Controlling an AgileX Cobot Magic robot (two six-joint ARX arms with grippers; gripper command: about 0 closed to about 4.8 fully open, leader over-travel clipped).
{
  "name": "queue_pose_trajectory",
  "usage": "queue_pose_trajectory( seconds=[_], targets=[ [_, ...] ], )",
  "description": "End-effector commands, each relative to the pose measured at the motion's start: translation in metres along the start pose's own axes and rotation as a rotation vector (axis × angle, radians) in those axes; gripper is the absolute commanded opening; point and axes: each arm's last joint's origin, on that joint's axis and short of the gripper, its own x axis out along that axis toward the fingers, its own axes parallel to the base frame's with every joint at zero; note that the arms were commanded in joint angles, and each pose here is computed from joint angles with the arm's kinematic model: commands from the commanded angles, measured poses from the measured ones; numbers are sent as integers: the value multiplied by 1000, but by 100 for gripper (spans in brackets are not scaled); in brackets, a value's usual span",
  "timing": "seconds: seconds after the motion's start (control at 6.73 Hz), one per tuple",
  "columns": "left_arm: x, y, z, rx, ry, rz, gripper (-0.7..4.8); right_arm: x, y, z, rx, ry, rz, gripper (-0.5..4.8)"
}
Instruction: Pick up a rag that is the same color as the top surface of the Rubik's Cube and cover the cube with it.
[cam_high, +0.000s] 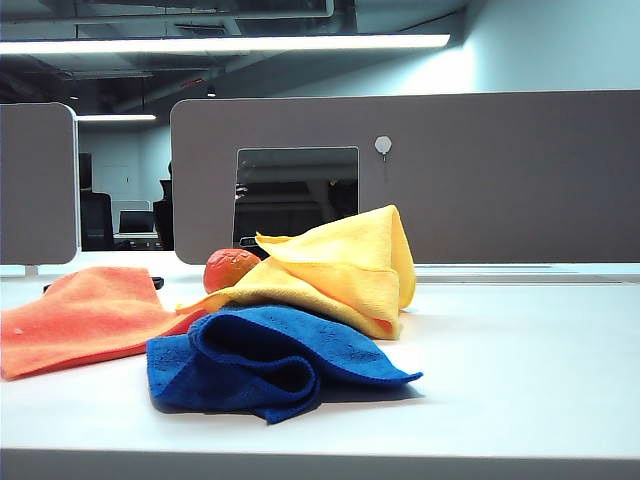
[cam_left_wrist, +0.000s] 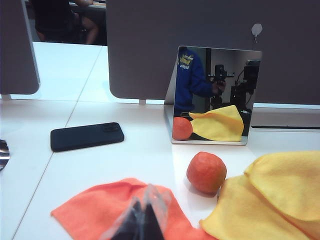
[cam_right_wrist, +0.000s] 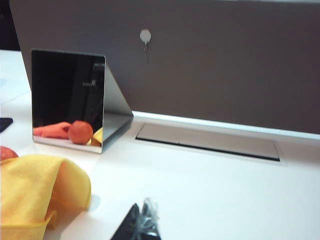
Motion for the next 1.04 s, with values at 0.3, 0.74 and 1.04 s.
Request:
queue_pose_trajectory(
  seconds=[0.3, 0.74, 1.04],
  targets=[
    [-31, 2, -9, -15, -25, 59, -6, 4, -11, -33, 94, -35, -93, -4],
    [-50, 3, -19, -14, 14, 65, -6, -7, -18, -31, 96, -101, -78, -4],
    [-50, 3, -22, -14, 43, 64, -6, -22, -16, -30, 90, -129, -84, -5]
  ],
)
